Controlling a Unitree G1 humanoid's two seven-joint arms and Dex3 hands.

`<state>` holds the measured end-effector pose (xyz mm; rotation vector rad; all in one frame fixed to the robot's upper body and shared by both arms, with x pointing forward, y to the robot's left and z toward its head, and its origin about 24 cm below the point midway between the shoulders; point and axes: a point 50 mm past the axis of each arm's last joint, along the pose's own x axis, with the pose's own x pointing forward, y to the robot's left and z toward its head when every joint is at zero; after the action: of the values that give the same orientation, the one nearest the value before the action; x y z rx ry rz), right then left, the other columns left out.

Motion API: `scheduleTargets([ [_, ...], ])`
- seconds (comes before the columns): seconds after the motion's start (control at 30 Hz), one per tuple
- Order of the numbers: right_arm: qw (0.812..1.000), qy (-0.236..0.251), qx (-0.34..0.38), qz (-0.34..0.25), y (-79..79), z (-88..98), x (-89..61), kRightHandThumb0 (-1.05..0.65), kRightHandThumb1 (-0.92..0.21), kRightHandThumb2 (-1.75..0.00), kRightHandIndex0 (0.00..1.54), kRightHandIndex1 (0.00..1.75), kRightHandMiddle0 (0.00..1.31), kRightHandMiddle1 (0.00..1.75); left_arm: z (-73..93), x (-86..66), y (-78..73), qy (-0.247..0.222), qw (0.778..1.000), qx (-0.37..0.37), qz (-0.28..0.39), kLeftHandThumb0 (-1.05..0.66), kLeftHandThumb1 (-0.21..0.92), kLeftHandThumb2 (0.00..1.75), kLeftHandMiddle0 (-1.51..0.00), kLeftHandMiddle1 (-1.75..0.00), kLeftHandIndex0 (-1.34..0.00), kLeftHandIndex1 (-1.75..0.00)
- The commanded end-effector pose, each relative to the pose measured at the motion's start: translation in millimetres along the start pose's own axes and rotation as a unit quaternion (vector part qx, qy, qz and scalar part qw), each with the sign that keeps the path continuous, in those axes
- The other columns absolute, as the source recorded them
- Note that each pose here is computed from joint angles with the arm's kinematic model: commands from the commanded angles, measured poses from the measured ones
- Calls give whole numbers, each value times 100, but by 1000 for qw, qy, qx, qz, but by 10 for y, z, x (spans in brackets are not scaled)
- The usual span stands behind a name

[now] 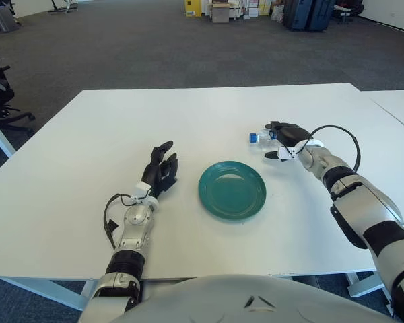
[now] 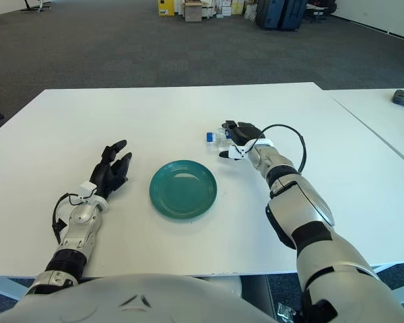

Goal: Put the bottle into the plate.

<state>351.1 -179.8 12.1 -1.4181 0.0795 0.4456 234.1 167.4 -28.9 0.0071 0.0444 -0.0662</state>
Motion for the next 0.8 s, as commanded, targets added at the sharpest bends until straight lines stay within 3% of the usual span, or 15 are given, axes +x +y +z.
scheduleTargets([
  [0.0, 999, 9, 6, 35, 163, 1, -31, -100, -92, -50, 18, 1, 0, 57, 0, -40, 59, 4, 1000, -1, 3, -68, 92, 68, -46, -11, 0, -80],
  [0.77, 997, 8, 29, 71, 395, 84, -68, -91, -92, -39, 23, 2, 0, 62, 59, -172, 193, -2, 1000, -11, 21, -70, 92, 70, -48, -12, 0, -83],
])
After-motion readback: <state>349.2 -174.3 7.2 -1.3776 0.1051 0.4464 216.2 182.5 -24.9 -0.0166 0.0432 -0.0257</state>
